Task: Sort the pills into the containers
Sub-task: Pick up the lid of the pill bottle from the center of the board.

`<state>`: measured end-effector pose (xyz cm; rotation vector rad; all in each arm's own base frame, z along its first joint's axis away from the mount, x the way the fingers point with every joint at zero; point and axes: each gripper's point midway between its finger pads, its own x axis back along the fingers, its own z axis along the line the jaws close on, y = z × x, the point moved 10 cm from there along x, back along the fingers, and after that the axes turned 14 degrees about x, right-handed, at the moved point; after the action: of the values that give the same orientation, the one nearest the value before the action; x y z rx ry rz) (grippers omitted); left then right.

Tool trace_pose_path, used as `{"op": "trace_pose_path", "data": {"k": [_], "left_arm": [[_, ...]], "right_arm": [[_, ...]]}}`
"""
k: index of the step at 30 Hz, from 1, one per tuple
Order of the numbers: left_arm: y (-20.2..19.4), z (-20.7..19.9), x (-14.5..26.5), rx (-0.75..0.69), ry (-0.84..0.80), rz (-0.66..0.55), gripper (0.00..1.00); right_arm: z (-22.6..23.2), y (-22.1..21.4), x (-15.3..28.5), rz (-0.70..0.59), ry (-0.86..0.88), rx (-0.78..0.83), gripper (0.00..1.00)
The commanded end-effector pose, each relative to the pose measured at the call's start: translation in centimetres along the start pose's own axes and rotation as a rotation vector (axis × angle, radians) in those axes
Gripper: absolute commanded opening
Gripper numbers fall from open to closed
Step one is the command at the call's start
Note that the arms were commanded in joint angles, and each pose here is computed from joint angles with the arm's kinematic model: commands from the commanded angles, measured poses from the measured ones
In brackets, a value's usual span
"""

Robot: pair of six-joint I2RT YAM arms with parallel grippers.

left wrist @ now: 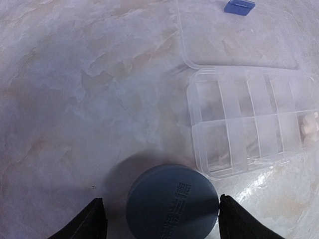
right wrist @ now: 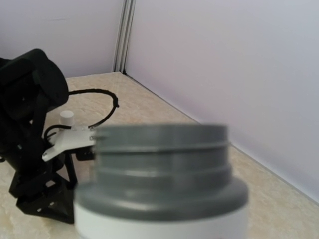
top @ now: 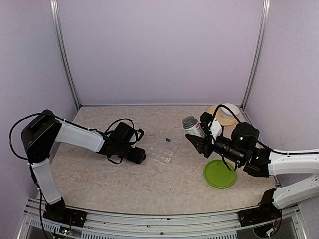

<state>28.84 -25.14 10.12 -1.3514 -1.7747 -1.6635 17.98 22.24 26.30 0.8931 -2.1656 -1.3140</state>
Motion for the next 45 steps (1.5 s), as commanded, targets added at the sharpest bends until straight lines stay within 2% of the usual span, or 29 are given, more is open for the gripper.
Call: {"op": "trace_pose_path", "data": {"k": [1,36,45], "left_arm": [[0.81,-1.08,0.35,-0.045,0.023,-0.025,0.74],[0.38,-1.54,-0.09,-0.063,0.048,-0.014,0.64],[0.5,-1.56,0.09,-0.063,0.048,-0.022,0.5]], "right_arm": [[-0.79,1.28,-0.4,-0.042,-0.012,-0.012,0.26],[-0.77,0.84,-0.08,-0.035,-0.004,-0.031,0.26],[-0.71,0.75,-0.12,-0.033,-0.002,-0.032,0.26]]}}
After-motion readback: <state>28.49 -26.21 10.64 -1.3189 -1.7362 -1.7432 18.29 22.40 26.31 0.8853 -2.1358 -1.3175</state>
